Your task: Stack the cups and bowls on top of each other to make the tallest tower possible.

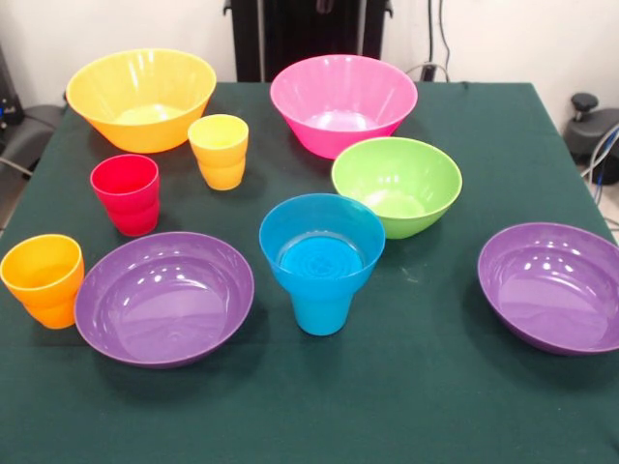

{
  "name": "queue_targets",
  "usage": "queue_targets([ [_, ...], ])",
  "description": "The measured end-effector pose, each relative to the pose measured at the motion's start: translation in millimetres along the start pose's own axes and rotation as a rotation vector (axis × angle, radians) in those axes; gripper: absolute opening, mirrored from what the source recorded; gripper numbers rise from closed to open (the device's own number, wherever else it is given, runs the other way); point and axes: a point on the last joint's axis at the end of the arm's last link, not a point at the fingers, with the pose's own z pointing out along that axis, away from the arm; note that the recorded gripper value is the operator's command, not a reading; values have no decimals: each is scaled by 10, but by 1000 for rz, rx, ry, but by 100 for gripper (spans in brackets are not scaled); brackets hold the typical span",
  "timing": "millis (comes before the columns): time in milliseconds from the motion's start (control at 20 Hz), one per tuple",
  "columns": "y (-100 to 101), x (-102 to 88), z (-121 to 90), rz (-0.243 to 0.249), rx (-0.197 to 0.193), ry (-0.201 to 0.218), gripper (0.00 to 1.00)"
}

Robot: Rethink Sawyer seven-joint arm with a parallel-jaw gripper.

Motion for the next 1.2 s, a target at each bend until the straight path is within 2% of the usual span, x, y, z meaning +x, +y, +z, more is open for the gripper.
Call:
queue_targets([
  [450, -109, -21, 345, -44, -14, -74, 100],
  [1200, -102, -1, 854, -127, -20, -110, 100],
])
